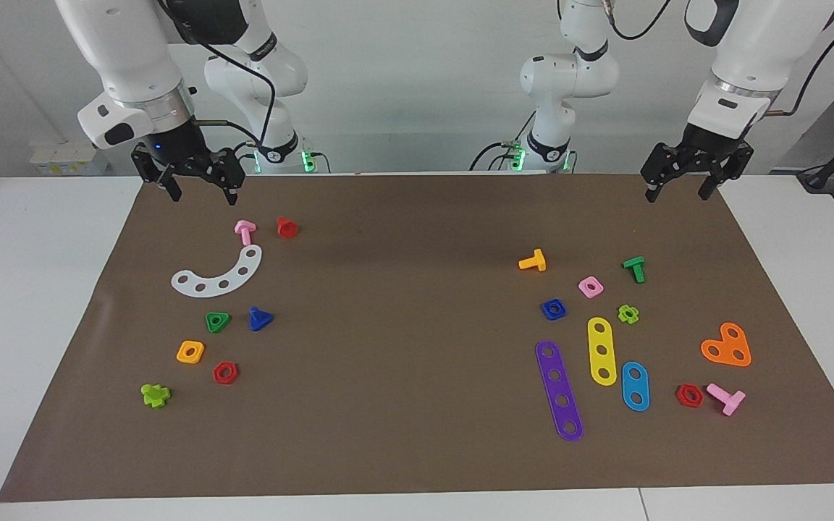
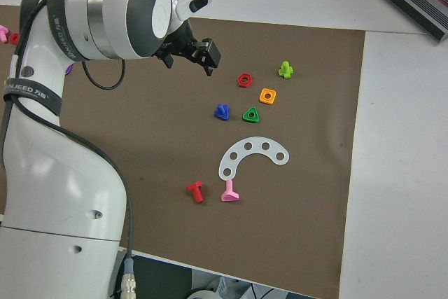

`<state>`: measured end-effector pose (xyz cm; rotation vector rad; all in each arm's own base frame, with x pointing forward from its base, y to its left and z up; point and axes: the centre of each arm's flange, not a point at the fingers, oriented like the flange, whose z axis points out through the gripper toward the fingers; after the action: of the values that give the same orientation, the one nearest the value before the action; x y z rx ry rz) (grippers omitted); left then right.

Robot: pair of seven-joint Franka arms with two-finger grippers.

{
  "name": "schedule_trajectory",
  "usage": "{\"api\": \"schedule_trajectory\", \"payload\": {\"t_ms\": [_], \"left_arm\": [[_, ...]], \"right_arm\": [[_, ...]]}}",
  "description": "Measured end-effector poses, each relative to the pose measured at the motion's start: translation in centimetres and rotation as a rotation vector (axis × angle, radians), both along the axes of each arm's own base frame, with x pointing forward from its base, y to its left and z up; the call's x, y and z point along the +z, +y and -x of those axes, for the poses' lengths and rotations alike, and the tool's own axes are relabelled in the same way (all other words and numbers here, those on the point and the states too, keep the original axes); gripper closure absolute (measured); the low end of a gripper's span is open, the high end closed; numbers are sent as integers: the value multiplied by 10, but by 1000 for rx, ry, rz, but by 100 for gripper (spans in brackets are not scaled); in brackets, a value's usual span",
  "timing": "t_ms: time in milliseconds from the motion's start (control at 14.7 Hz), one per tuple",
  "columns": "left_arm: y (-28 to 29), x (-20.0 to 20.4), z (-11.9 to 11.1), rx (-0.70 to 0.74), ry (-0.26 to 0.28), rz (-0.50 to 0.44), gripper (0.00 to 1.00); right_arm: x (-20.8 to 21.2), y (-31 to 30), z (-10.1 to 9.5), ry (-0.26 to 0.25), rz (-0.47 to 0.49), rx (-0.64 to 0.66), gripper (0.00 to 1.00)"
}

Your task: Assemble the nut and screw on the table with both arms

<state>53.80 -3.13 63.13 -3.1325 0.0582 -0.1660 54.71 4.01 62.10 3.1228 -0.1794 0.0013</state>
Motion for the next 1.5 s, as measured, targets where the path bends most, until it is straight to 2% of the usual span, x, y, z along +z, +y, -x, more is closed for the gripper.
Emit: {"api": "schedule_trajectory", "payload": {"t_ms": [614,818,1023,1227,1500], "left_arm": [[0,1,-1,0,-7,0,0],[0,1,-1,0,-7,0,0],[0,1,-1,0,-7,0,0],[0,1,-1,0,-7,0,0],[0,-1,-1,-1,-3,0,0]], "right_arm": [[-4,-1,-3,-21,-2,-2,1],[-14,-8,-12,-42,-3,1,7],[-51,-16,-32,-49,-6,13,10],[-109,-15,-53,-61,-11,16,10],[-180,-12,-66,-53,-17,22,15]]}}
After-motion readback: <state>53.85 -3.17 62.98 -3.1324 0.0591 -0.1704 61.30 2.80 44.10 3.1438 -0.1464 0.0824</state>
